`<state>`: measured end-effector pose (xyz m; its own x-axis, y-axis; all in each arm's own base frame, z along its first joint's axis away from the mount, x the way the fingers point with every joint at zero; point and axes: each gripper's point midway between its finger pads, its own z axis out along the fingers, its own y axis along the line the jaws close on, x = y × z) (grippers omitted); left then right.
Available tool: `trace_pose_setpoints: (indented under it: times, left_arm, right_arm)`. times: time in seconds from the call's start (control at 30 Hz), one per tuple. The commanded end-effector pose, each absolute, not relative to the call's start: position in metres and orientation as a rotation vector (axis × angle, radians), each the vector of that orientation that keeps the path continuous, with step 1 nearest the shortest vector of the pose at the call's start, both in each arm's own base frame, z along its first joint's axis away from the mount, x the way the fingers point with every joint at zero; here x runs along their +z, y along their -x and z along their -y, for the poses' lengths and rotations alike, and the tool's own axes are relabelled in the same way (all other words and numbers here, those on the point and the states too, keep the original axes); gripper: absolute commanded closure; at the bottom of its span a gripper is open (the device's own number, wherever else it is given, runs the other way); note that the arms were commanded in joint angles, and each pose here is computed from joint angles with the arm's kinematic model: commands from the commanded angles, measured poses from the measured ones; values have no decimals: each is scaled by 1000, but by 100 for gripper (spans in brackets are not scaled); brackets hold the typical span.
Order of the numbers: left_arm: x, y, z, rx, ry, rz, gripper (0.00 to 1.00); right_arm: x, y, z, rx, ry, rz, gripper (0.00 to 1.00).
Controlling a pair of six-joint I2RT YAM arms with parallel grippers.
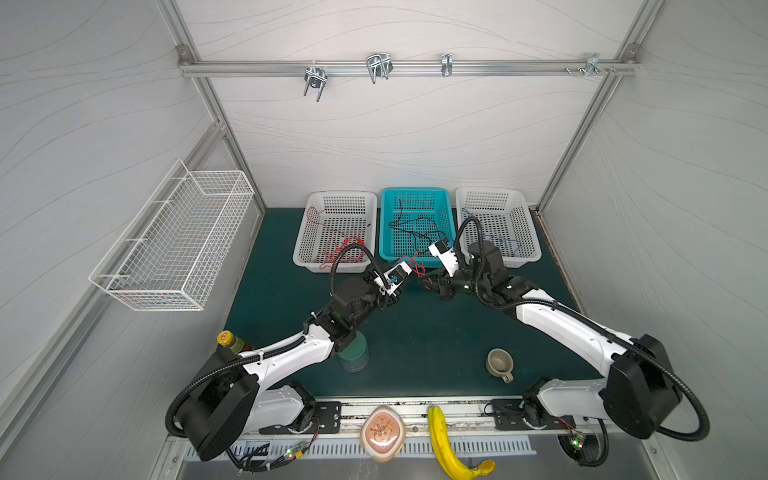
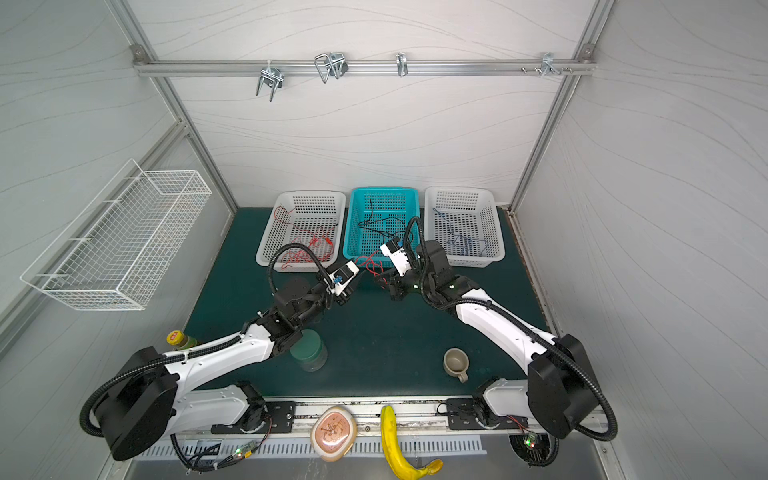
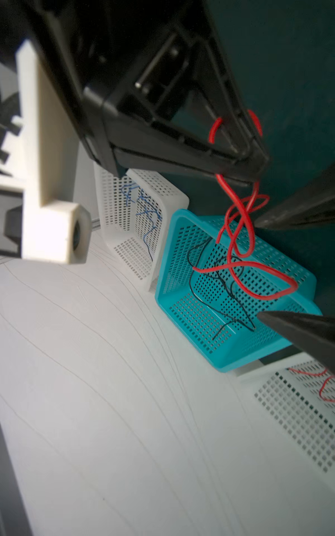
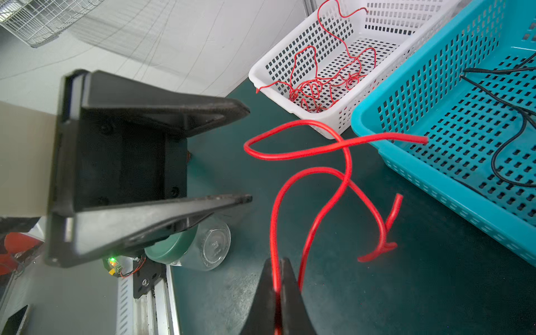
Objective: Untangle the cables
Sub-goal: 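Grasp the red wire with the left gripper next to the right gripper, then carry the red wire to the white basket with the left gripper while the right opens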
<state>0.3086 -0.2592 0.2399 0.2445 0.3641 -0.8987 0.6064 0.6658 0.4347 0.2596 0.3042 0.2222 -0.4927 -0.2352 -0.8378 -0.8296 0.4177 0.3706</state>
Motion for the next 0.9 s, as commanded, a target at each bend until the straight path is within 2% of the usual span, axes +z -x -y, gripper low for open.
trace_pose_setpoints:
  times: [0.0, 0.3, 0.5, 0.73, 0.87]
  left_arm:
    - [258, -314, 264, -191, -880, -1329, 57]
    - [258, -318, 263, -190, -857, -1347, 78]
    - [255, -326, 260, -165, -827, -1394, 100]
    - [250, -341, 245, -116, -719, -1500, 100]
    - [245, -347, 237, -91, -666, -1587, 100]
  right_arm:
    - [236, -258, -309, 1061, 943, -1907, 100]
    - [237, -260, -311, 1060, 948, -1904, 100]
    - [234, -263, -313, 1058, 949, -1916, 100]
    - [227, -275, -310, 985, 907, -1962, 100]
    - [221, -285, -305, 922, 864, -1995, 81]
